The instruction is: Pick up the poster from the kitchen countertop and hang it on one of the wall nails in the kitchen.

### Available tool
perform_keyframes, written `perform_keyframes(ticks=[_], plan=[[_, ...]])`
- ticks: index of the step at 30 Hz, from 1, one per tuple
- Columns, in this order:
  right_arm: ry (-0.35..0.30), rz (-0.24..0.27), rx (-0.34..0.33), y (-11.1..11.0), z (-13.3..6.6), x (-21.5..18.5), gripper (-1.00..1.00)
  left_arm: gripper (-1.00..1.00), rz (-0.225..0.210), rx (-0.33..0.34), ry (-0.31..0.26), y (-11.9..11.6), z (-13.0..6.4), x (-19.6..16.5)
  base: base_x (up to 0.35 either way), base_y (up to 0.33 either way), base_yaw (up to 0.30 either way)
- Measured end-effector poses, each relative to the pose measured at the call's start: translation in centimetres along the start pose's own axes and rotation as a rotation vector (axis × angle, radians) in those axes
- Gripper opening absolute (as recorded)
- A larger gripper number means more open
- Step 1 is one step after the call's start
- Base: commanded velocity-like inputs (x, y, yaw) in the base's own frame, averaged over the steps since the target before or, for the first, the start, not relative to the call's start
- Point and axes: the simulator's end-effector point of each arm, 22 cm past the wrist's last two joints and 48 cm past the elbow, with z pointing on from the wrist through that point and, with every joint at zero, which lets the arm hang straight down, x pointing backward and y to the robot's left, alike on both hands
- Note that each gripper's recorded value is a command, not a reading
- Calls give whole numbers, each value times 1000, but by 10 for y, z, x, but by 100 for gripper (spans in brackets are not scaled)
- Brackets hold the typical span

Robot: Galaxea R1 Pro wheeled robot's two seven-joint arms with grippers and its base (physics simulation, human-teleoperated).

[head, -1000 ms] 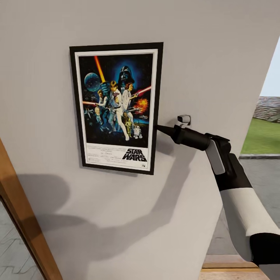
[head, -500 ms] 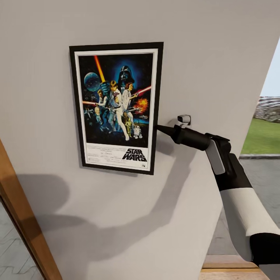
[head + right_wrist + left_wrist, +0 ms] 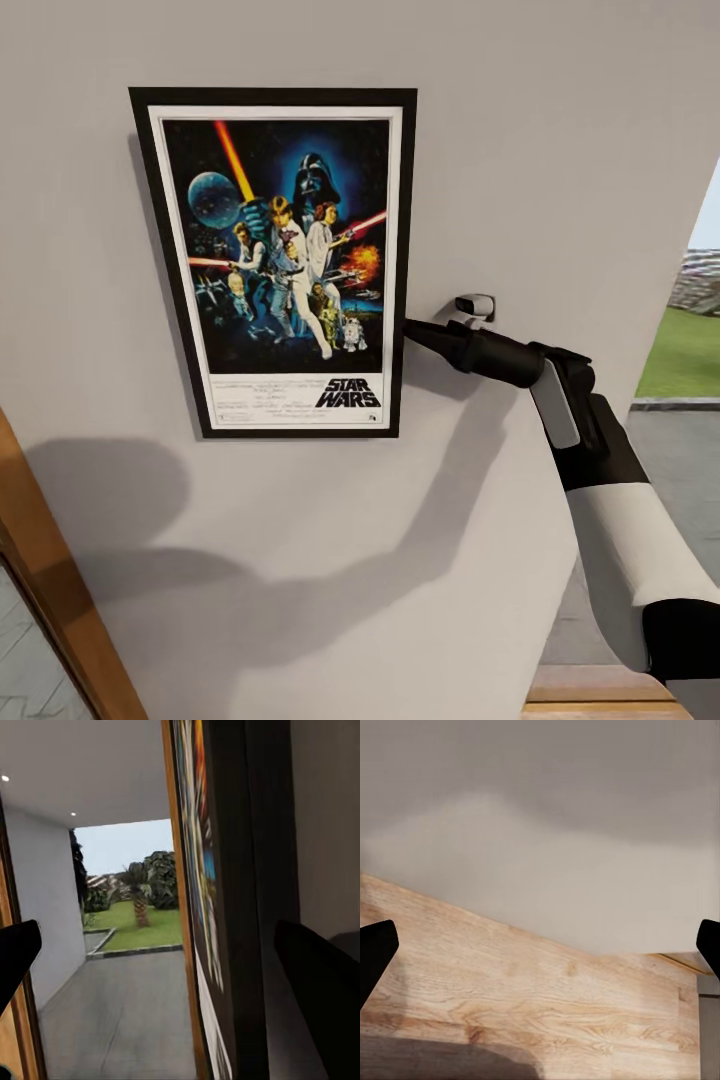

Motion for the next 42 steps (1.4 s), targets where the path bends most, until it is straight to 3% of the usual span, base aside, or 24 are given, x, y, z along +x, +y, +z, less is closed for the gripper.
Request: perform_keyframes(ticks=[10,14,18,30,34,38,42], plan=[[1,-2,3,0,1,0,100,100,0,0,0,0,0,0,-8,0,0],[-2,-9,68,-15,1,-1,100,100,0,-1,1,0,0,0,-206,0,0],[2,-20,77,-18,1,1,100,100,0,-1,1,0,1,0,-279,0,0],[-1,-45,43,-6,2,-2,100,100,-1,-1,0,0,0,0,-48,0,0],[7,-56,-17,16,-1,18,100,100,0,-1,1,0,0,0,-2,0,0],[30,-64,-4,25,-15,62,100,100,-1,-1,0,0,0,0,0,0,0],[83,-83,0,37,-50,135,100,100,-1,-1,0,0,0,0,0,0,0]])
